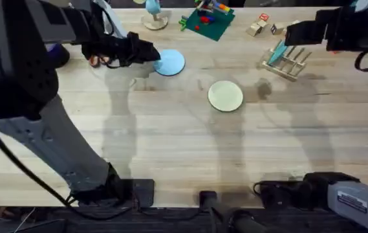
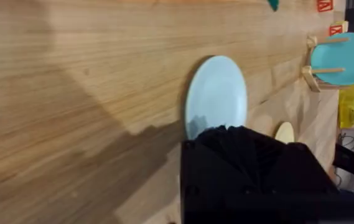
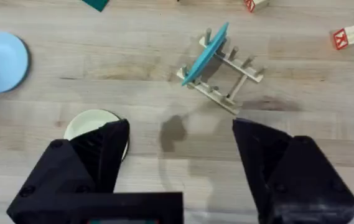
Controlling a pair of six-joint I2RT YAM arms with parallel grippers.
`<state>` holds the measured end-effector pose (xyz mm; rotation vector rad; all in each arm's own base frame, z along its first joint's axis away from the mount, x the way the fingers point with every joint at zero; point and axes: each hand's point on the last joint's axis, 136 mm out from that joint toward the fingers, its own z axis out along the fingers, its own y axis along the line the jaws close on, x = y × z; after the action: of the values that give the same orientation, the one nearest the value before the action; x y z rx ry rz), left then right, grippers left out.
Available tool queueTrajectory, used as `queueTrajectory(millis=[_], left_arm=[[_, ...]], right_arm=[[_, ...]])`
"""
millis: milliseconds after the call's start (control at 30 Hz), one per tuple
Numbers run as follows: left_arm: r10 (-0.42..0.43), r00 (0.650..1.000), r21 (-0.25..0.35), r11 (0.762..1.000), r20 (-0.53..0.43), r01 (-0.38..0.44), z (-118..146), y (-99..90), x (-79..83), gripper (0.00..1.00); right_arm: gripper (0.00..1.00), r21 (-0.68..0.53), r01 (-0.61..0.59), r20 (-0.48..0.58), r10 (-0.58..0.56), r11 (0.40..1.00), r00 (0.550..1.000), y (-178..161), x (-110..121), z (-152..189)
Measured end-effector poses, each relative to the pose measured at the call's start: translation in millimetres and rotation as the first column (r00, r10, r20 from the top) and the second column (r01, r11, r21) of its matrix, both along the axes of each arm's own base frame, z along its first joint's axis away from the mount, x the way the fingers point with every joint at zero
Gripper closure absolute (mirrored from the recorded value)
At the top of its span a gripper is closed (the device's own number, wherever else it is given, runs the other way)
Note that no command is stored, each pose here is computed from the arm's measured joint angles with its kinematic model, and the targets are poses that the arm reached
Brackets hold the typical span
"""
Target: Pick up the plates from the table one by one and place each into a slot on the dish rack.
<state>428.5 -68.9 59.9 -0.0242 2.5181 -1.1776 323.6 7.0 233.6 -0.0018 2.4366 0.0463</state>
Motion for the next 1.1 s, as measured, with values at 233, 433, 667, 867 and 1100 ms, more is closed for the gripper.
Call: queueTrajectory(millis=[233,433,667,867,1100], left_arm=[[-0.006,1.0,-0.026,1.0,-0.03,0.005,-18.6,-1.8,0.7,0.96],[-0.016,1.0,-0.053,0.998,-0.02,0.015,-23.4,-3.9,6.0,0.961],[-0.021,0.999,-0.067,0.998,-0.031,0.019,-23.3,-4.6,4.0,0.961],[-0.033,0.998,-0.067,0.997,-0.05,0.029,-24.5,-5.5,-1.5,0.962],[-0.039,0.998,-0.064,0.997,-0.045,0.036,-24.5,-5.7,-2.1,0.961]], right_arm=[[0.005,0.0,0.0,0.0,0.0,1.0,1.0,-0.1,0.0,0.0],[0.006,0.0,0.0,0.0,0.0,1.0,1.0,-0.1,0.0,0.0],[0.005,0.0,0.0,0.0,0.0,1.0,1.0,-0.1,0.1,0.1],[0.005,0.0,0.0,0.0,0.0,1.0,1.0,0.0,0.0,0.0],[0.006,0.006,-0.002,0.0,0.002,1.0,1.0,1.0,0.0,0.2]])
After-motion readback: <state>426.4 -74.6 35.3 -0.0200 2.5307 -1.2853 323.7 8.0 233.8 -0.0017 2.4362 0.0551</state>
